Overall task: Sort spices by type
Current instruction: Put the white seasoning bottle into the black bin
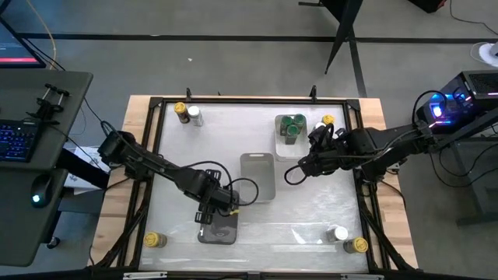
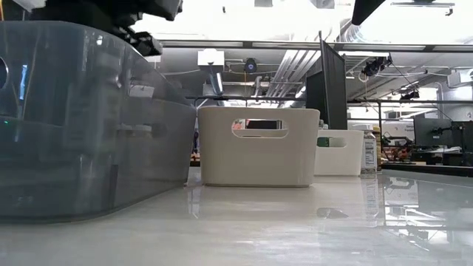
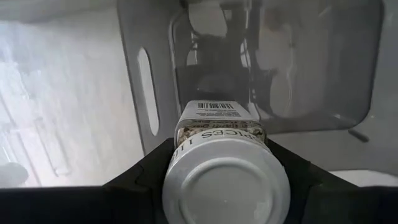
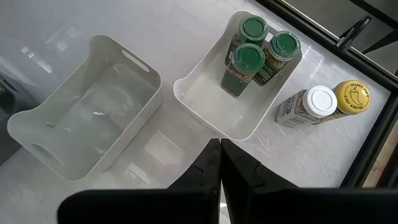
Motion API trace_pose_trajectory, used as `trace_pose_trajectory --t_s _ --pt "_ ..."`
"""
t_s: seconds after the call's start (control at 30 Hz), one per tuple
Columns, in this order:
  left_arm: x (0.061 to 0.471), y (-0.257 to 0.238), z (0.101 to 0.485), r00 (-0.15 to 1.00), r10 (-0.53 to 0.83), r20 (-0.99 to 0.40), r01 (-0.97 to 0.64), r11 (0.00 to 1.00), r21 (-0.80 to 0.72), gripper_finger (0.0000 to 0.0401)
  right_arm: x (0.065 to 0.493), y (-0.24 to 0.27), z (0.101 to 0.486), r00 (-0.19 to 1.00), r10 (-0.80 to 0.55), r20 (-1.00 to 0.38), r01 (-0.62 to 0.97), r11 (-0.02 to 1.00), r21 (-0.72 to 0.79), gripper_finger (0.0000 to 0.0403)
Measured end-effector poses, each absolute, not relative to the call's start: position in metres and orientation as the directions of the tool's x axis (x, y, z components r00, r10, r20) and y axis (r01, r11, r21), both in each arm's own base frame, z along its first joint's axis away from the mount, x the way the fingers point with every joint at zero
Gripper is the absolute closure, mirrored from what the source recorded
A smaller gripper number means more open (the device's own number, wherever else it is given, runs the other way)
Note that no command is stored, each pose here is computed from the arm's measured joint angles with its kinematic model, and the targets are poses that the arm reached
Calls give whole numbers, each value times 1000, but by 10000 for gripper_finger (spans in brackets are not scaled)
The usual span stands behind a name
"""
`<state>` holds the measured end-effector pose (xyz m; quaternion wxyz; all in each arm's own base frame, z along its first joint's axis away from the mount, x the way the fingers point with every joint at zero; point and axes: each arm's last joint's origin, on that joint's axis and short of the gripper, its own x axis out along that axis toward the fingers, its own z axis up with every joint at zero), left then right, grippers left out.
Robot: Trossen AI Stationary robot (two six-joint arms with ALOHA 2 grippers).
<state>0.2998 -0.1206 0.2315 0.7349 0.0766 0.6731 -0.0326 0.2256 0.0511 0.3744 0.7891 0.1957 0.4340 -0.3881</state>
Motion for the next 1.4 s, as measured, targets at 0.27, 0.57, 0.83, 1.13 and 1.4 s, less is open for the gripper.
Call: trace_pose_trajectory --t_s 0.27,0.57,0.83,1.13,1.4 --pt "299 -120 228 87 55 -995 146 987 68 216 226 51 374 322 -442 -837 782 622 -28 403" --pt "299 -120 228 90 61 -994 109 991 71 183 226 51 374 322 -442 -837 782 622 -28 403" --pt "297 -118 232 92 59 -994 102 992 68 180 226 51 374 322 -442 -837 782 623 -28 403" --pt "282 -110 262 173 23 -985 82 996 38 179 226 51 374 322 -442 -837 776 630 -34 403" --pt "254 -97 308 332 -16 -943 -52 998 -35 178 225 54 373 305 -332 -892 743 669 5 403"
